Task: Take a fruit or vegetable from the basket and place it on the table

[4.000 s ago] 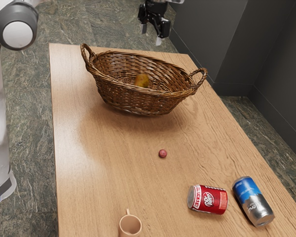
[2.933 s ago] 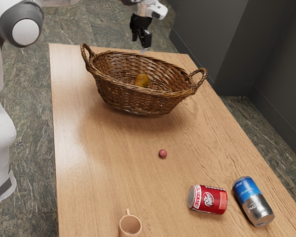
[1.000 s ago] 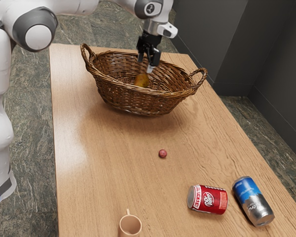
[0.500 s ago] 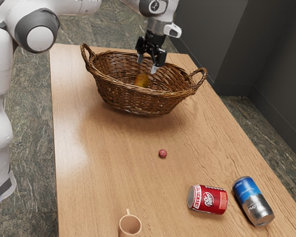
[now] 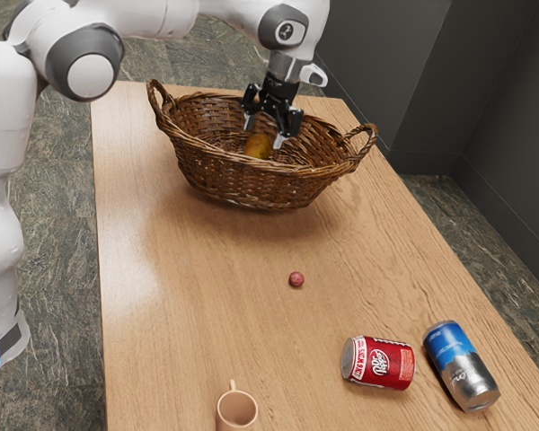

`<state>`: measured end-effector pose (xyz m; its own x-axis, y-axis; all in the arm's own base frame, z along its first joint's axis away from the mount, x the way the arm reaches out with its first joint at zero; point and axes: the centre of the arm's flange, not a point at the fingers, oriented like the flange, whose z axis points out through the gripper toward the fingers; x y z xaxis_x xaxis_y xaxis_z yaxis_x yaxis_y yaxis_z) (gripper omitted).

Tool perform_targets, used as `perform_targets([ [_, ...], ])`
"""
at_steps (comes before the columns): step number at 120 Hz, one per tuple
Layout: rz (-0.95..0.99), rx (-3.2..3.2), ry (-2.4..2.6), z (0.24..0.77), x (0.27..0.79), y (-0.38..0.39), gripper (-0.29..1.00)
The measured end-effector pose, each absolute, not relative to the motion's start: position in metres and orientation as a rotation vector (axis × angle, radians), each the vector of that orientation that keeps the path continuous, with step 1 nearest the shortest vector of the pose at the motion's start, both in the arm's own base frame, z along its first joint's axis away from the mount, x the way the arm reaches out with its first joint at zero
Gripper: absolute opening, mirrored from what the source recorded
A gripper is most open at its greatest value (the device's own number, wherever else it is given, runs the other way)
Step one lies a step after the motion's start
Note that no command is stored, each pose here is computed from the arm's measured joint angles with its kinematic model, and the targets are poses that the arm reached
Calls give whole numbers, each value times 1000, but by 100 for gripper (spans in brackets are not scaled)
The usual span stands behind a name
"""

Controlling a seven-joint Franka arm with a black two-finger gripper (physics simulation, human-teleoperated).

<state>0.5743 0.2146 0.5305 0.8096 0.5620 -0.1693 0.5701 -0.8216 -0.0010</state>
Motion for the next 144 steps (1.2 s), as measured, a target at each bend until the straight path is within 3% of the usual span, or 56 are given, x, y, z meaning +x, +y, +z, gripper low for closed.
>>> perform_targets([
  [71, -315, 2895, 1055, 505, 579, 220, 68],
  [95, -317, 2876, 1074, 506, 578, 220, 47],
  [108, -324, 2870, 1080, 508, 578, 219, 42],
  [131, -311, 2882, 1044, 569, 572, 201, 36],
  [144, -262, 2927, 925, 623, 561, 150, 35],
])
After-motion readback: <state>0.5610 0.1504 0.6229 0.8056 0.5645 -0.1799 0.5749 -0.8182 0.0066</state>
